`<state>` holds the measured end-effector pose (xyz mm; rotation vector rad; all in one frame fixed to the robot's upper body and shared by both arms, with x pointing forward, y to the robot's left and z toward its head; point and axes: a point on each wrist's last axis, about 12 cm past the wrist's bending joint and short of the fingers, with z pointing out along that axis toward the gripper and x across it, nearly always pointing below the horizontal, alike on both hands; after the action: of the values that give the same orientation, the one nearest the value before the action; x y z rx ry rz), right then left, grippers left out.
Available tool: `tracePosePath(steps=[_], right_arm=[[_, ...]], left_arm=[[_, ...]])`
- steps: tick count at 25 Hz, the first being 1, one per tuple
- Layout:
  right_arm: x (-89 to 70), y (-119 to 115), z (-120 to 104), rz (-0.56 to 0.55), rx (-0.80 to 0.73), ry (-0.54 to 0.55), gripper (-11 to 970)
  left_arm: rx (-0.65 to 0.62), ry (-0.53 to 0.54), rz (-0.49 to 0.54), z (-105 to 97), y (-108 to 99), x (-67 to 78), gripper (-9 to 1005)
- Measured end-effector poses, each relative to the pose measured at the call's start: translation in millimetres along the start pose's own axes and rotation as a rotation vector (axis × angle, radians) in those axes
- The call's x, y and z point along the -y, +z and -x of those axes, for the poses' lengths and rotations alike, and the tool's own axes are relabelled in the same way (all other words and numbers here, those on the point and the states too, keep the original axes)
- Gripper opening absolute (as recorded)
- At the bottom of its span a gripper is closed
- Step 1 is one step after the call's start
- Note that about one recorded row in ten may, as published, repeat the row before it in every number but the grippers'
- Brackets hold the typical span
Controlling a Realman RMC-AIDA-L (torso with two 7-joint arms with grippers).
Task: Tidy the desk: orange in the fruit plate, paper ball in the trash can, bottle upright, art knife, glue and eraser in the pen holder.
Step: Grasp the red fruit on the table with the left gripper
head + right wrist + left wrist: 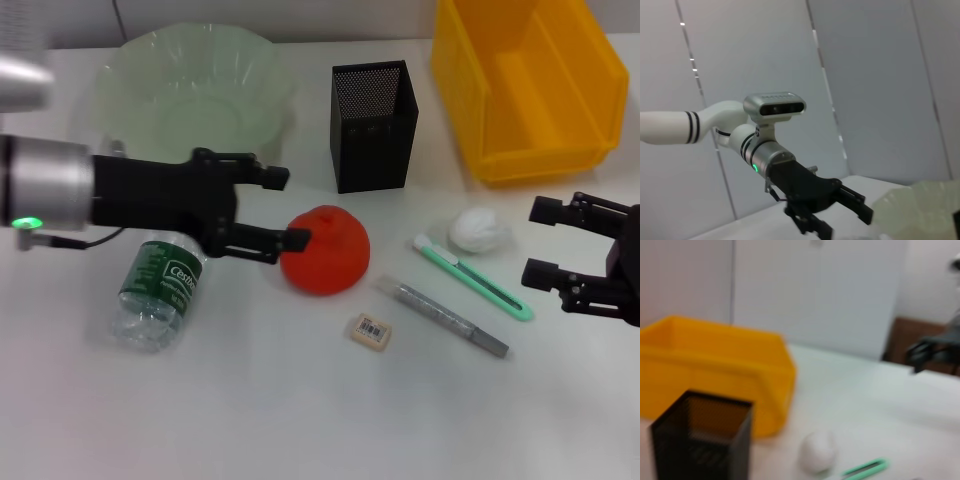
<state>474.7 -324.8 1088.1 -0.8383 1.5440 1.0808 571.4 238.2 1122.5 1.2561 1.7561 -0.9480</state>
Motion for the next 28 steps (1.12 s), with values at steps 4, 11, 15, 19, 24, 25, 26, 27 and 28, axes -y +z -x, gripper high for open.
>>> tracePosePath(steps=[4, 11, 15, 19, 24, 25, 26, 27, 28], right_arm=[[-1.1, -2, -6, -0.032, -0.002, 0.020, 796], [0.3, -1, -12, -0.060, -0.004, 0.043, 796], [0.8, 0, -14, -0.066, -0.009, 0.048, 796], [1.6, 1, -15, -0.069, -0.012, 0.051, 796], [1.7, 1, -15, -0.073, -0.011, 0.048, 796], [1.6, 1, -15, -0.074, -0.011, 0.048, 796], [1.7, 0, -15, -0.075, -0.010, 0.048, 796], [1.6, 0, -15, -0.075, -0.010, 0.048, 796], [1.9, 0, -15, -0.077, -0.010, 0.048, 795]], left_arm=[[-0.086, -0.001, 0.063, -3, 26, -11.3, 823], [-0.147, 0.014, 0.072, -6, 49, -12.2, 818], [-0.149, 0.037, 0.081, -8, 56, -10.3, 816], [-0.130, 0.037, 0.129, -14, 58, -10.8, 714], [-0.128, 0.034, 0.129, -15, 58, -9.9, 528], [-0.129, 0.034, 0.129, -15, 58, -9.8, 486], [-0.129, 0.032, 0.129, -16, 58, -9.6, 443], [-0.127, 0.029, 0.128, -17, 57, -9.1, 401], [-0.122, 0.026, 0.128, -17, 57, -8.6, 380]])
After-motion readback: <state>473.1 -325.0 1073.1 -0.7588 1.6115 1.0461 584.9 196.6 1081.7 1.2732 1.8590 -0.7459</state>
